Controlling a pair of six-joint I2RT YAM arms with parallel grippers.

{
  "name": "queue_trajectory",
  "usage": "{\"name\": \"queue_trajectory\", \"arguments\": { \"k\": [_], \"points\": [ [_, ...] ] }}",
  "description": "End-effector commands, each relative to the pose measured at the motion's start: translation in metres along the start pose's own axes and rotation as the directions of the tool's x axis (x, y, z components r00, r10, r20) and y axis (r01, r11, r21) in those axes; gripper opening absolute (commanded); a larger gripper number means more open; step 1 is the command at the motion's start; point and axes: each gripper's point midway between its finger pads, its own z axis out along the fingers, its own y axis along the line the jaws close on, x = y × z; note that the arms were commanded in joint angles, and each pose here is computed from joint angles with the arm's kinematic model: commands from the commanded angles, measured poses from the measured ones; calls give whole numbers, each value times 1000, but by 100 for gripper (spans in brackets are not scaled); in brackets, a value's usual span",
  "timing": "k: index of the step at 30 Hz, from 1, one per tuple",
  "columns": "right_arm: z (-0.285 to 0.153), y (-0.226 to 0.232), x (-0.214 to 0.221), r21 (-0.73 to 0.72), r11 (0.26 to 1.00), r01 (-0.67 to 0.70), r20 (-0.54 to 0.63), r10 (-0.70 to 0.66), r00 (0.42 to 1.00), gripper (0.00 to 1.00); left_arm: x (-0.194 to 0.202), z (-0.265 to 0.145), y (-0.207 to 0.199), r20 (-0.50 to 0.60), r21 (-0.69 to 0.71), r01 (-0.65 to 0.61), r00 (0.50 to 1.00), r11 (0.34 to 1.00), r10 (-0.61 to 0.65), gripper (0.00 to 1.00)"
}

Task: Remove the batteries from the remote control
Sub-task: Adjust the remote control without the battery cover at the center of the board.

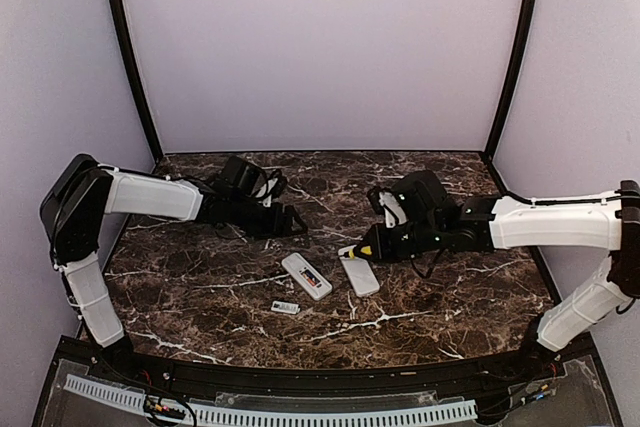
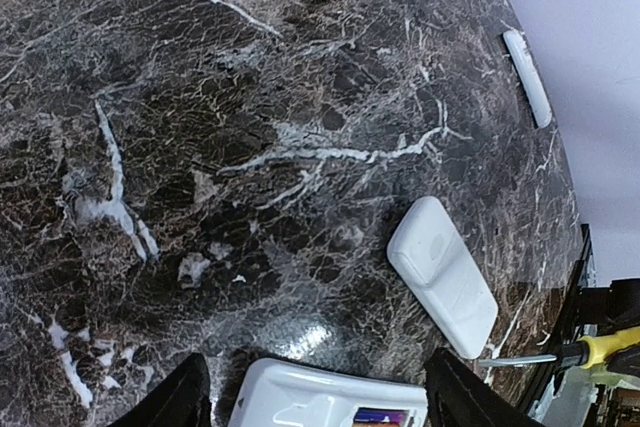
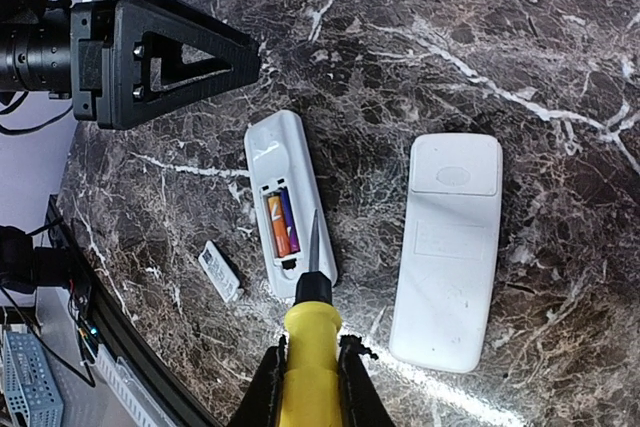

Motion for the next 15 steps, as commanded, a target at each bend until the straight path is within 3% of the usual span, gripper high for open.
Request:
{"name": "queue_trajectory", "arguments": {
  "k": [1, 10, 15],
  "points": [
    [-1, -9, 17, 42, 998, -55, -50, 57, 997, 0, 6, 10, 5, -63, -18, -76, 995, 997, 75, 73],
    [3, -5, 60, 58, 998, -33, -170, 42, 984, 0, -2, 26, -8, -75, 63, -79, 994, 995, 84, 66],
    [5, -2, 58, 43, 999, -25, -158, 32, 987, 0, 0, 35, -12, -85, 102, -67, 993, 993, 76, 57]
  ]
}}
